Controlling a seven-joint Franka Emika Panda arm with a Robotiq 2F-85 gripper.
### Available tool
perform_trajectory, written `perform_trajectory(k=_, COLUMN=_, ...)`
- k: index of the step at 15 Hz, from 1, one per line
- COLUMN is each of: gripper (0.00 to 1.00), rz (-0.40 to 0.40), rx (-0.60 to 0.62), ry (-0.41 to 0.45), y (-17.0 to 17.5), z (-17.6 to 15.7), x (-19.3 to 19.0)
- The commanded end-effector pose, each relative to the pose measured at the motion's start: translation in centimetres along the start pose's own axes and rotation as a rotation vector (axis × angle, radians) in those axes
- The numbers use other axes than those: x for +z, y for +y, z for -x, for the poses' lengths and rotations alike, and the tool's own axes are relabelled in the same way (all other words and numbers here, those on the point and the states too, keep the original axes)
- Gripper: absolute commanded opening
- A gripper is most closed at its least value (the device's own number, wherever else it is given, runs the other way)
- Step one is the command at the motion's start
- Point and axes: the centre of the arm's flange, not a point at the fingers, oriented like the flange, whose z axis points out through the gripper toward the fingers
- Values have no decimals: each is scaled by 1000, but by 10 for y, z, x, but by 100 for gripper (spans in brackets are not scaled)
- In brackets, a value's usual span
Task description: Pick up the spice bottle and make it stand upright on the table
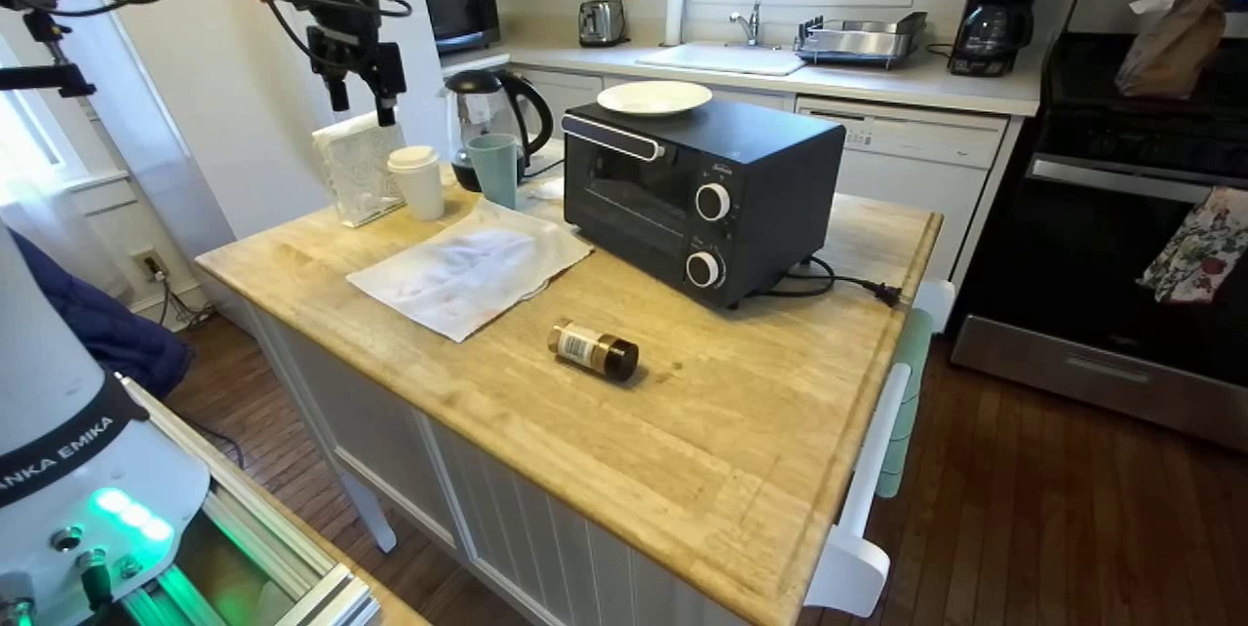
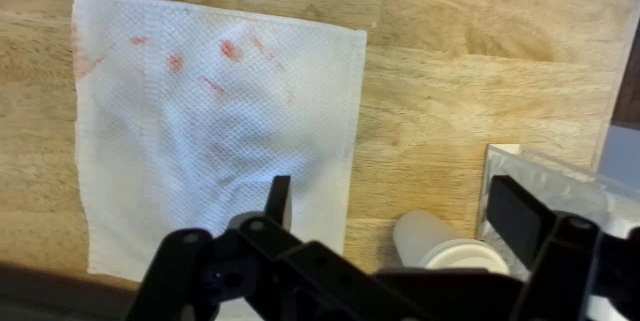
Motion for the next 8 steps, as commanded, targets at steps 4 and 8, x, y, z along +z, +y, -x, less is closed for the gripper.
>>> perform_trajectory(k=4, gripper=100, rz=-61, rx=351, ry=-85, y=126, z=-30, x=78)
perform_trajectory(k=8, gripper=100, rz=-85, rx=561, ry=-90, y=183, z=-22, x=94)
